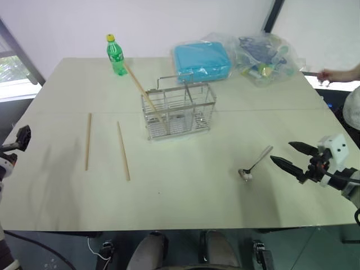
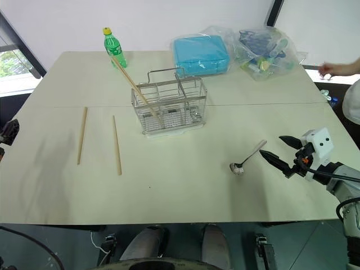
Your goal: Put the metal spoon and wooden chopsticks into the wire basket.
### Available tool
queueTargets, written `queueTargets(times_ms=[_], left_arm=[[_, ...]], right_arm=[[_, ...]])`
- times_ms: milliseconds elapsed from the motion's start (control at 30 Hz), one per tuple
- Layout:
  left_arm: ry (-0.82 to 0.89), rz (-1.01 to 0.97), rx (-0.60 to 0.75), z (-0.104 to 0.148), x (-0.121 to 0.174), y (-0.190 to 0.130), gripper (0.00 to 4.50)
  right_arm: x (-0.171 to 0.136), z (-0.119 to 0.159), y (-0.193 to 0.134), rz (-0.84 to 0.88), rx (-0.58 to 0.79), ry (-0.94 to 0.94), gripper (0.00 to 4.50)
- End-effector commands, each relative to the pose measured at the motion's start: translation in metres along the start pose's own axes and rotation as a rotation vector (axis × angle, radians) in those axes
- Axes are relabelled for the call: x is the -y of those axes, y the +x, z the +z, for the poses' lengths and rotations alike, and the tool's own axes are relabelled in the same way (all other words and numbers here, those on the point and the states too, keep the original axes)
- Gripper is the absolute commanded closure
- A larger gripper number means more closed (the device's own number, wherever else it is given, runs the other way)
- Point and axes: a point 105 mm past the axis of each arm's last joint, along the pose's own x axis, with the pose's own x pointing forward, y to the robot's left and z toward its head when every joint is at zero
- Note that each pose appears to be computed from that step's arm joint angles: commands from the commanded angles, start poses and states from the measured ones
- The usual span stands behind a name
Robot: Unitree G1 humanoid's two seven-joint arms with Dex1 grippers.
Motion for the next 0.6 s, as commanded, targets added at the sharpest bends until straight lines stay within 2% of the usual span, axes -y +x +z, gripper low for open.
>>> queueTargets(times_ms=[33, 600], left_arm=[[0.042, -0.005, 0.053, 0.0169, 0.0003, 0.0005, 0.05], [0.022, -0.015, 0.059, 0.0181, 0.0025, 0.0043, 0.05]], right_arm=[[0.0019, 0.0072, -0.0025, -0.013, 0.035, -0.020, 0.00], [0.0079, 0.0143, -0.0005, 0.000, 0.039, -0.058, 0.00]])
